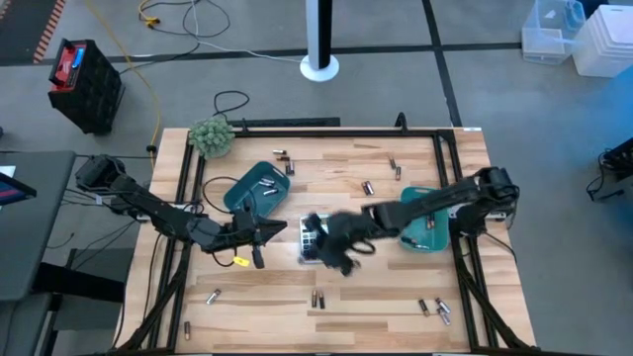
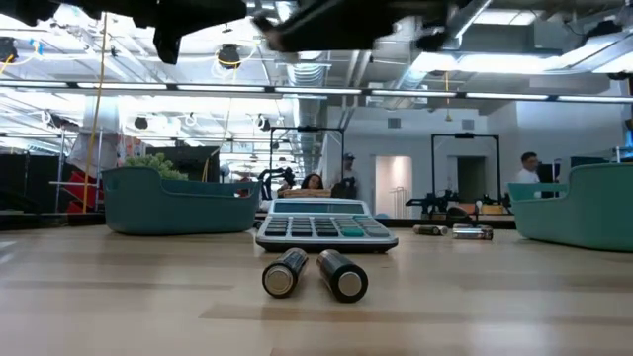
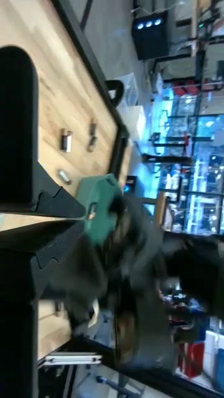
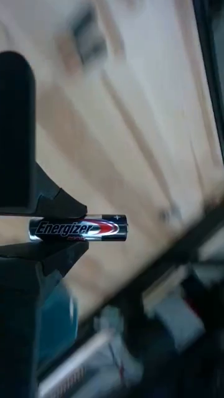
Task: Sort batteries
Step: Put the silver/black battery into the blue bin
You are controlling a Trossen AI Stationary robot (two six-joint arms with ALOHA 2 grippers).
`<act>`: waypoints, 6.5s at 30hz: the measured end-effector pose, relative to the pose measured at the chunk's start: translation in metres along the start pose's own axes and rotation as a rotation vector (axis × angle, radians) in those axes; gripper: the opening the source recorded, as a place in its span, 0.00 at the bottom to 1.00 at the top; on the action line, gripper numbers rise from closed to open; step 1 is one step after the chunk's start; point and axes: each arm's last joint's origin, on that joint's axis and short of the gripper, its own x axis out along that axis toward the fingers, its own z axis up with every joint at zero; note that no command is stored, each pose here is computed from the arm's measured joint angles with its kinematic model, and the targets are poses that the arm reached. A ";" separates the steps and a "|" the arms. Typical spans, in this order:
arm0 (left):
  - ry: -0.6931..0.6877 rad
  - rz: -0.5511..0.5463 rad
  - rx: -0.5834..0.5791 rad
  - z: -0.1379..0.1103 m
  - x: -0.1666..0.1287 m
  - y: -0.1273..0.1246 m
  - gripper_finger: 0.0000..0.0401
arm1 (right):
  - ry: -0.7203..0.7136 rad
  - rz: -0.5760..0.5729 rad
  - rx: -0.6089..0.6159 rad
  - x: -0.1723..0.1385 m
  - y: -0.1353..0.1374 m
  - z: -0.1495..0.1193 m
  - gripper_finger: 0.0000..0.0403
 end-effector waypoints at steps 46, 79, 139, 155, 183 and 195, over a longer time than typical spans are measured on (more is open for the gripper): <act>-0.146 0.044 0.286 0.053 -0.043 0.012 0.03 | -0.046 -0.320 0.466 0.011 -0.182 -0.082 0.57; 0.215 -0.009 0.179 0.004 0.116 0.089 0.15 | -0.198 -0.533 0.577 -0.220 0.054 -0.120 0.34; 0.697 -0.371 0.307 -0.098 0.347 0.104 0.41 | -0.322 -0.658 0.557 -0.244 0.095 -0.082 0.34; 0.661 -0.419 0.322 -0.100 0.348 0.098 0.41 | -0.316 -0.675 0.566 -0.244 0.093 -0.083 0.34; 0.780 -0.370 0.341 -0.129 0.354 0.096 0.11 | -0.296 -0.711 0.583 -0.245 0.090 -0.087 0.34; 0.766 -0.392 0.364 -0.124 0.353 0.089 0.11 | -0.320 -0.720 0.595 -0.246 0.088 -0.086 0.34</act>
